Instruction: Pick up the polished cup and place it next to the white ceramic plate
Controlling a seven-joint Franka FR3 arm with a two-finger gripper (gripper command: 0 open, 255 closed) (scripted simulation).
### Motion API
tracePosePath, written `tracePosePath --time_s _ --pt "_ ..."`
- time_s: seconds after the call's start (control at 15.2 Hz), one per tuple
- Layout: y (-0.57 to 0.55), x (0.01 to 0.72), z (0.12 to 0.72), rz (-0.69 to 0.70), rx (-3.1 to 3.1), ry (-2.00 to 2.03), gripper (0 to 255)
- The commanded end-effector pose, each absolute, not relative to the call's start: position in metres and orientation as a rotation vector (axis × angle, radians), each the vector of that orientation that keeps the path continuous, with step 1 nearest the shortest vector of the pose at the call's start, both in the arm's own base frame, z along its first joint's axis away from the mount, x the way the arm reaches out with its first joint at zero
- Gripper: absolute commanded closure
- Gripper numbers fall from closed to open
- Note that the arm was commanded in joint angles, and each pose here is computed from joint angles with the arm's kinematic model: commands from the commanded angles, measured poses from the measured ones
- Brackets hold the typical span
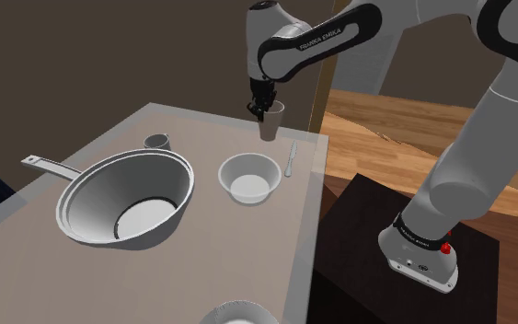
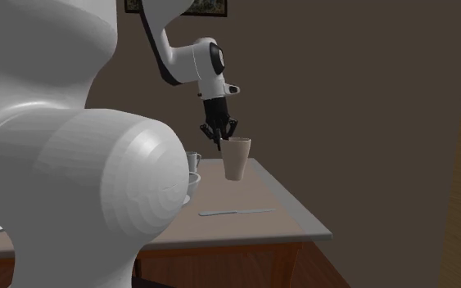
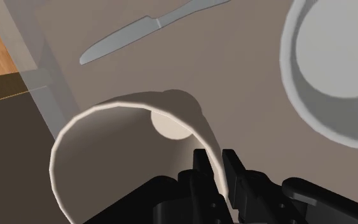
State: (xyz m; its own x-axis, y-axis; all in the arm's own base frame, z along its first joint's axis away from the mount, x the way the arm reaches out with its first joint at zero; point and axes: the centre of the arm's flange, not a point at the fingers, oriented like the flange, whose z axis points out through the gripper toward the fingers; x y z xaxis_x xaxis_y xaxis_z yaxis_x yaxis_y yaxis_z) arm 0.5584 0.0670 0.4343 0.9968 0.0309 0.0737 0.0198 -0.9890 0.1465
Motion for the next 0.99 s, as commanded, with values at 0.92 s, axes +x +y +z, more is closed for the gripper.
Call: tracePosePath --time_s 0.92 --pt "0.067 0.559 0.519 0.114 2.993 0.038 255"
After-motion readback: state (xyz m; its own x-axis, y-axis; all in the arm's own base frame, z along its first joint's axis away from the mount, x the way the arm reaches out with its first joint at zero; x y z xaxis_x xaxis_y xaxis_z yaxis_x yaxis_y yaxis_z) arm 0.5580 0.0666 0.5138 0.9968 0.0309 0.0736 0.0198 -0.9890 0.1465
